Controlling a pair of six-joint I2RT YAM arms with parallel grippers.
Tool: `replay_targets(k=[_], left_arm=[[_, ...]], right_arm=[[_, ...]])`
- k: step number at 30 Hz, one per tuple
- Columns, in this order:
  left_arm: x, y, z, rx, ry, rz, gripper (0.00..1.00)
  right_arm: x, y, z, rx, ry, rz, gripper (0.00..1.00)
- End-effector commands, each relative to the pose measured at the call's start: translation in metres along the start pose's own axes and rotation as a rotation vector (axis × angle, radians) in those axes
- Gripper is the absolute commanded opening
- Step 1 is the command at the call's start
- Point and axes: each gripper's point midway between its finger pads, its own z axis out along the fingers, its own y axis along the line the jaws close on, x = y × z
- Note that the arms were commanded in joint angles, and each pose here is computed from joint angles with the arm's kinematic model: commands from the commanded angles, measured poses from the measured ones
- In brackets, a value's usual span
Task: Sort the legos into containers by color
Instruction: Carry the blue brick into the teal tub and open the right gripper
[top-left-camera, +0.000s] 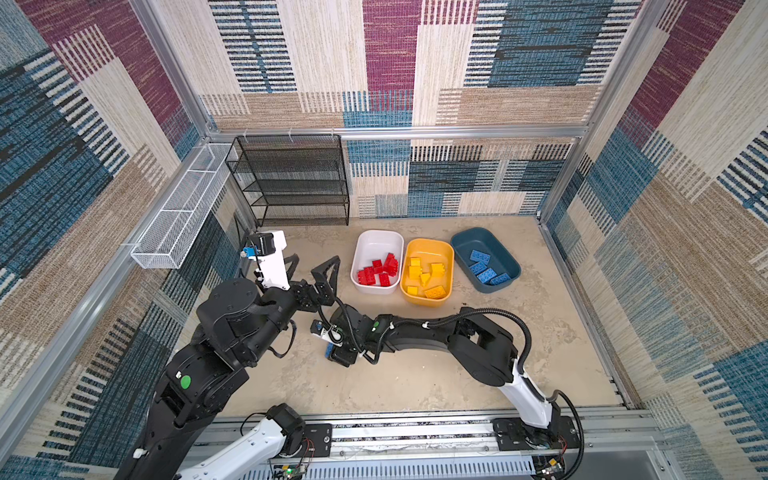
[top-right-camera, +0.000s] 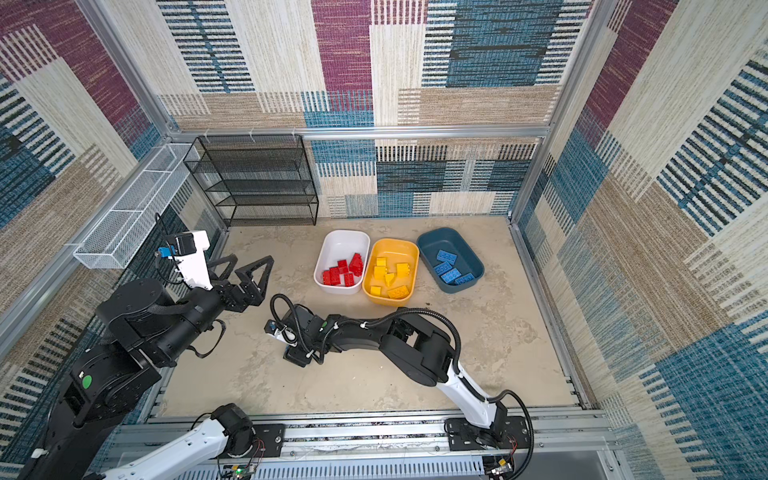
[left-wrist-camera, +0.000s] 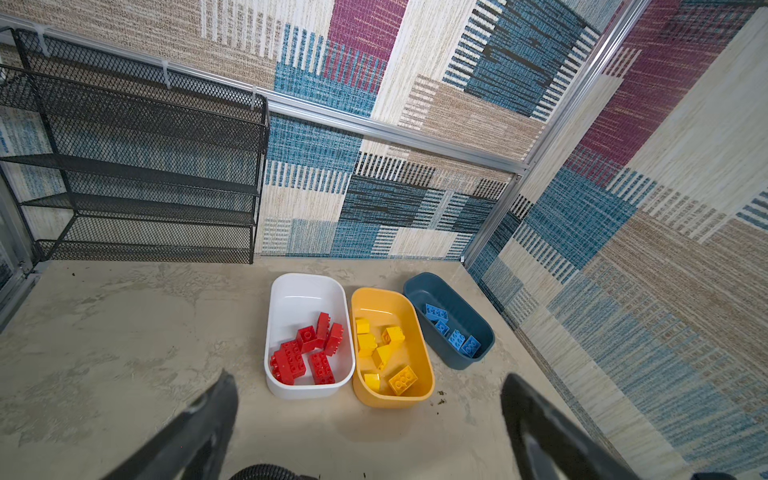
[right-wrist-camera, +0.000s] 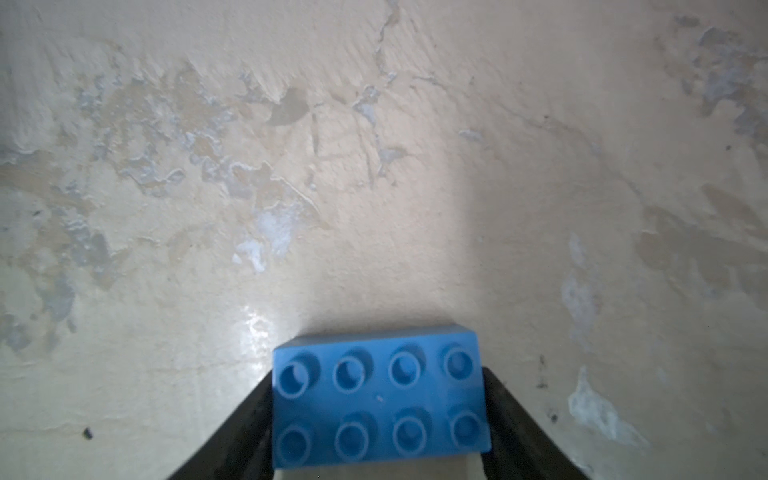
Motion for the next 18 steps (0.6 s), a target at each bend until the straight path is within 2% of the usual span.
replay_targets(k=[1, 4, 7, 13, 18], left_arm=[[0.002, 0.001, 0.002, -0.006, -0.002, 0.015, 0.99], [0.017, 0.007, 0.013, -0.033, 0.019, 0.028, 1.0], [0.044, 0.025, 0.03, -0.122, 0.072, 0.057, 0.99], [0.082, 0.041, 0.038, -0.163, 0.106, 0.021, 0.99], [0.13, 0.052, 0.039, -0.176, 0.216, -0.034, 0.99]], right_arm=[[-0.015, -0.005, -0.011, 0.023, -0.057, 0.031, 0.65], [-0.02, -0.013, -0.027, 0.047, -0.092, 0.093, 0.59], [-0.017, -0.026, -0.051, 0.084, -0.124, 0.163, 0.57], [0.025, -0.073, -0.121, 0.186, -0.147, 0.414, 0.57], [0.055, -0.127, -0.19, 0.301, -0.198, 0.615, 0.57]])
